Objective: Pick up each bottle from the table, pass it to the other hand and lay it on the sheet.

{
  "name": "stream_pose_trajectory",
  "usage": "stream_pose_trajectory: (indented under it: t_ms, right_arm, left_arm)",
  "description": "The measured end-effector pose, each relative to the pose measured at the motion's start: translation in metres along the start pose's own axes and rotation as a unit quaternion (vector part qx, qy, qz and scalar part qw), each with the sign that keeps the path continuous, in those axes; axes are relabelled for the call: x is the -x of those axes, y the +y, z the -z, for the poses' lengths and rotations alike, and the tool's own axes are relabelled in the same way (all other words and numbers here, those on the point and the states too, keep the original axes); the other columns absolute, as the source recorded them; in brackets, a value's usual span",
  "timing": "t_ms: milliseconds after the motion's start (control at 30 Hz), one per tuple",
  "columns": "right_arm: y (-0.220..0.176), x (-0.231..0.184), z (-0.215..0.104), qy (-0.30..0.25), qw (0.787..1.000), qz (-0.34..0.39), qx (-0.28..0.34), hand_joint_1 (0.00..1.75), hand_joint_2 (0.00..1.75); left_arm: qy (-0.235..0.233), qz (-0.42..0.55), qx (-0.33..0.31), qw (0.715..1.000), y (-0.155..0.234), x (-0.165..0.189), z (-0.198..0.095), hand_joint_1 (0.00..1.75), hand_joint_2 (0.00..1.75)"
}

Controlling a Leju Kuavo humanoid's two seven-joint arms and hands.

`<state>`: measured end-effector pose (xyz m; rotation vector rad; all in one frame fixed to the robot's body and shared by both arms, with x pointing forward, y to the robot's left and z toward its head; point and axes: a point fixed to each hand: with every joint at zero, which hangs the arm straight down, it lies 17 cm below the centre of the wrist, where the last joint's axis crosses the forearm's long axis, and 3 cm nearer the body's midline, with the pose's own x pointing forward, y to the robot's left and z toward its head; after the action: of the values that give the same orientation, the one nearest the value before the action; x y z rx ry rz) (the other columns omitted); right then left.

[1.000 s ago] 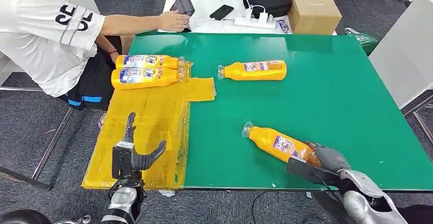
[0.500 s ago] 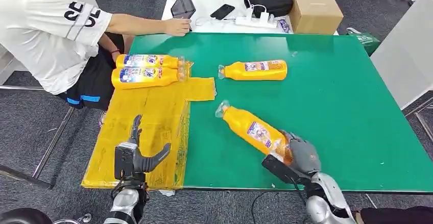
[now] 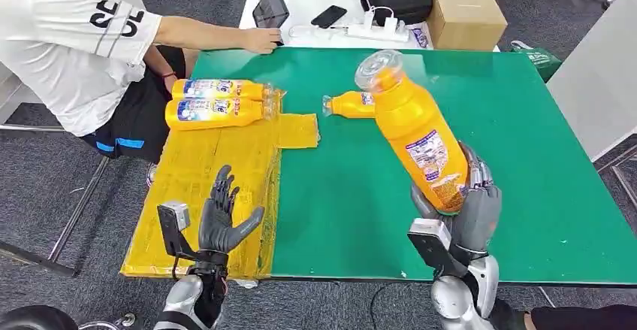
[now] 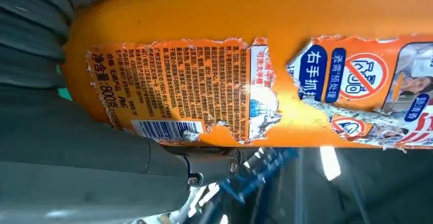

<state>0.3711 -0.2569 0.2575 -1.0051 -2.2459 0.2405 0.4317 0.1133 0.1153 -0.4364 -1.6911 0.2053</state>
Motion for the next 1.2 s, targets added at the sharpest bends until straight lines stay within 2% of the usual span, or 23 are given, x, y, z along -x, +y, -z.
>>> stream_pose_trajectory:
  t_ms: [133, 267, 433, 667, 833, 1000, 1200]
  right_arm:
    - [0.017, -0.005, -0.013, 0.007, 0.999, 0.037, -0.021, 1.75, 1.75]
    - [0.043, -0.009, -0.034, 0.023, 0.996, 0.063, -0.051, 1.75, 1.75]
    - [0.101, -0.023, -0.075, 0.05, 0.981, 0.13, -0.134, 1.75, 1.75]
    - [0.162, -0.055, -0.122, 0.077, 0.953, 0.203, -0.211, 1.75, 1.75]
    - [0.192, -0.077, -0.144, 0.086, 0.931, 0.244, -0.256, 1.75, 1.75]
    - [0.213, -0.093, -0.165, 0.078, 0.918, 0.251, -0.297, 1.75, 1.75]
    - [0.224, -0.094, -0.175, 0.086, 0.908, 0.259, -0.319, 1.75, 1.75]
  left_arm:
    - [-0.007, -0.068, 0.07, 0.995, -0.035, -0.017, -0.002, 0.0, 1.75]
    - [-0.012, -0.094, 0.111, 0.989, -0.055, -0.027, -0.009, 0.0, 1.75]
    - [-0.015, -0.135, 0.171, 0.976, -0.081, -0.037, -0.022, 0.0, 1.75]
    - [-0.006, -0.12, 0.209, 0.97, -0.104, -0.03, -0.035, 0.0, 1.75]
    - [0.006, -0.106, 0.221, 0.97, -0.113, -0.022, -0.04, 0.0, 1.75]
    - [0.024, -0.093, 0.232, 0.968, -0.122, -0.009, -0.046, 0.0, 1.75]
    - [0.036, -0.085, 0.223, 0.97, -0.115, 0.001, -0.047, 0.0, 1.75]
